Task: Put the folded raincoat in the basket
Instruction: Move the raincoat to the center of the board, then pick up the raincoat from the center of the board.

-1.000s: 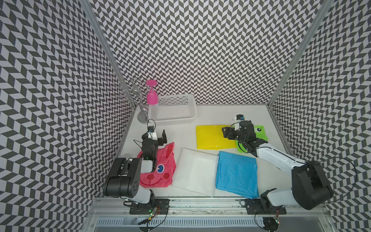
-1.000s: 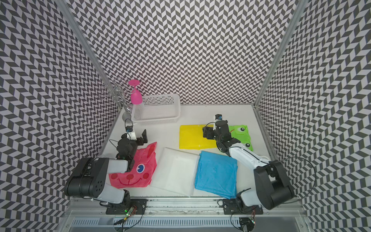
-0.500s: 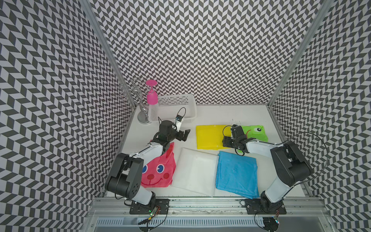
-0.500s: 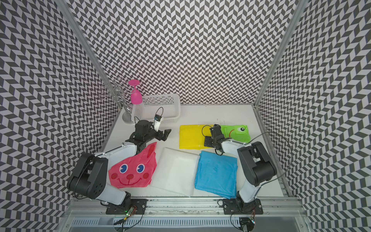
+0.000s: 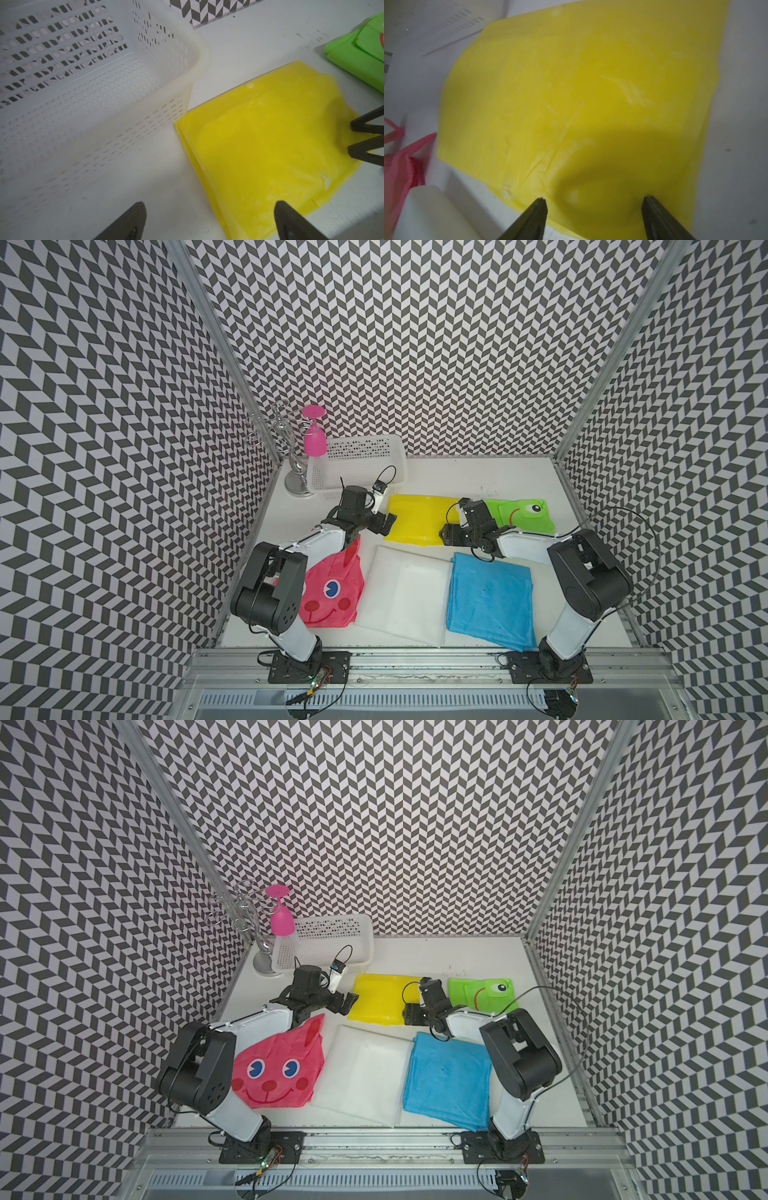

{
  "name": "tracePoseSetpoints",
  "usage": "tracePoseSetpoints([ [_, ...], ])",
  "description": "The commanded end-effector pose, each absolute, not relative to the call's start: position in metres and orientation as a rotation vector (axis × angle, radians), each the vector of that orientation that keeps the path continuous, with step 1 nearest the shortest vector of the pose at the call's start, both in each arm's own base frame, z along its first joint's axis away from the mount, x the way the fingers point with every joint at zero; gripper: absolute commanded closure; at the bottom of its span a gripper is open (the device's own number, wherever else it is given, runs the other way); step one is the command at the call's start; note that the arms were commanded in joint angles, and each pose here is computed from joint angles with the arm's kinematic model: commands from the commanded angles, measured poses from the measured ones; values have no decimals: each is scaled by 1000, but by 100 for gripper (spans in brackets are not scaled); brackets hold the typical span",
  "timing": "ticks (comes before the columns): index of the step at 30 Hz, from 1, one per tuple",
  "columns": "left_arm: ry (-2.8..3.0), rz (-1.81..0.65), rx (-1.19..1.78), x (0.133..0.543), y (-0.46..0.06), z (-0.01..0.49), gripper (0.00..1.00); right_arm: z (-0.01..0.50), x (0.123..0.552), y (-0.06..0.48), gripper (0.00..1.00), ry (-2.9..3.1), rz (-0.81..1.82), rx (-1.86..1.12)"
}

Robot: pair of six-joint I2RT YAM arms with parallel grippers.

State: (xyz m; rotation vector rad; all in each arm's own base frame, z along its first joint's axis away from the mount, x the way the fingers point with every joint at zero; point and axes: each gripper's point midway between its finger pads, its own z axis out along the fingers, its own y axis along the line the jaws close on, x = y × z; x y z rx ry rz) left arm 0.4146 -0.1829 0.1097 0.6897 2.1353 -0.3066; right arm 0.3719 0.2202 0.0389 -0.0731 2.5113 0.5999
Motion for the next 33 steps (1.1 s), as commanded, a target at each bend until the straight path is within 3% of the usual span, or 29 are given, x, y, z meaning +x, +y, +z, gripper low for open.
tracePoseSetpoints([
  [1, 2151, -345, 775, 405, -189, 102, 0, 58, 368, 220, 22, 2487, 633, -63],
  [7, 2165, -341, 763, 406, -188, 99, 0, 72, 382, 178, 19, 2440, 560, 117],
  [16, 2336, -518, 734, 395, -202, 66, 1, 41, 378, 184, 31, 2541, 627, 148],
  [22, 2450, -582, 640, 393, -196, 32, 11, 20, 370, 183, 39, 2595, 622, 167],
  [29, 2506, -752, 684, 380, -215, 16, 47, 7, 367, 193, 61, 2634, 699, 168],
  [33, 2509, -782, 704, 377, -218, 15, 71, 9, 365, 197, 86, 2628, 751, 163],
])
